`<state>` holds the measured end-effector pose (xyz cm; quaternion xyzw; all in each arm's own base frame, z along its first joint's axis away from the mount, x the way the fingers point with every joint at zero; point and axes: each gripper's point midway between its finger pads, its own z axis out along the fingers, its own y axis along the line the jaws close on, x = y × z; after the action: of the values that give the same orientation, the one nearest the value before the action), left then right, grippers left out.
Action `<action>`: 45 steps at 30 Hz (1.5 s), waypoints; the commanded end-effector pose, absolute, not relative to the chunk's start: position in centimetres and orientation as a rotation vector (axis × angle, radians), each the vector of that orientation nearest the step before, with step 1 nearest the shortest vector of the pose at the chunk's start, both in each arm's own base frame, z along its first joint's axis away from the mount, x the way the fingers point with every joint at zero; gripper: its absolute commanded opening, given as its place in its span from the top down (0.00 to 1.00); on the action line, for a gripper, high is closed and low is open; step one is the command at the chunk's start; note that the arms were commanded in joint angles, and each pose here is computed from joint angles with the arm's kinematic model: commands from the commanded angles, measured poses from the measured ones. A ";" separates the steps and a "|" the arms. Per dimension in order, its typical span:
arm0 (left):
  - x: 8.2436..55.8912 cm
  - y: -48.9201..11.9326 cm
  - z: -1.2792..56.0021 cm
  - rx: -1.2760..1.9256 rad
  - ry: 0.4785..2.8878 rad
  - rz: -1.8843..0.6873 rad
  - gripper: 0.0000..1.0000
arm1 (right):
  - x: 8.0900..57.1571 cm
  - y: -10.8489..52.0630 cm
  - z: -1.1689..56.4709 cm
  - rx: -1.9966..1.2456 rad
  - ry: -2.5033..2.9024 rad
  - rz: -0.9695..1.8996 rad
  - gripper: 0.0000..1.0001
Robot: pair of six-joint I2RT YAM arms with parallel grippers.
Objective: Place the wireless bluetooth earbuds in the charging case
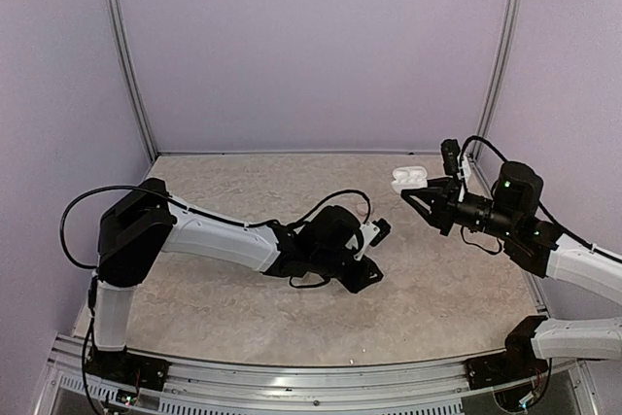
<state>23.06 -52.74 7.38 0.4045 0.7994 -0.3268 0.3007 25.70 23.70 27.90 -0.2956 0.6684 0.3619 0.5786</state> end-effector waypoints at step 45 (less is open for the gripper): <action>26.7 -50.4 2.0 0.740 2.398 -0.992 0.86 | 25.6 23.5 27.7 -0.706 1.568 0.842 0.98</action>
<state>26.48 -50.73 3.45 0.2731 0.8582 -0.3690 0.2296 25.52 23.80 27.73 -0.3005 0.6686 0.3640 0.5746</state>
